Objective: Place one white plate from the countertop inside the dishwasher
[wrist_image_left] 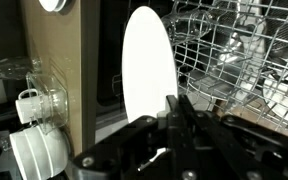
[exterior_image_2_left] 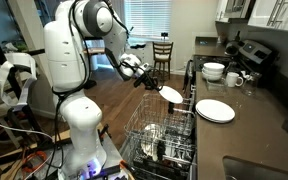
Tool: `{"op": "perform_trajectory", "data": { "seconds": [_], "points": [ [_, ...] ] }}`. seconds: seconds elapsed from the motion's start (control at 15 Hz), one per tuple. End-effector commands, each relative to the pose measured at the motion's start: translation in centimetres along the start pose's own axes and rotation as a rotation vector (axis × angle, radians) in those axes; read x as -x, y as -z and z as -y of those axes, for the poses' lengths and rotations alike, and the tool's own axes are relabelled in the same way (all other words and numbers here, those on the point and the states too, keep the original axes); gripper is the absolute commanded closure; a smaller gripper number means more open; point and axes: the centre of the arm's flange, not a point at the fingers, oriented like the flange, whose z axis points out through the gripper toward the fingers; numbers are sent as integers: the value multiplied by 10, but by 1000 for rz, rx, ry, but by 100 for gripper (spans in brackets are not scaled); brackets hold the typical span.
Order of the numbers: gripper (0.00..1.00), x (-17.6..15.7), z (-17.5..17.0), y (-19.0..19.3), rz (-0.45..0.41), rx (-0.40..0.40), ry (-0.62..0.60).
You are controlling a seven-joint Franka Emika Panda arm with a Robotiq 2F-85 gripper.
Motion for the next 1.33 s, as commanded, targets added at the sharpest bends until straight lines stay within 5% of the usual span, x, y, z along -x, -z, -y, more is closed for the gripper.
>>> {"op": "perform_trajectory", "data": {
  "seconds": [0.0,0.47,0.93,1.27],
  "points": [
    [98,30,-38,15,-36,-121,-13],
    [98,77,-81,32,-83,-361,-110],
    [98,96,-68,-19,-145,-676,-184],
    [98,92,-58,-43,-185,-809,-188]
  ]
}}
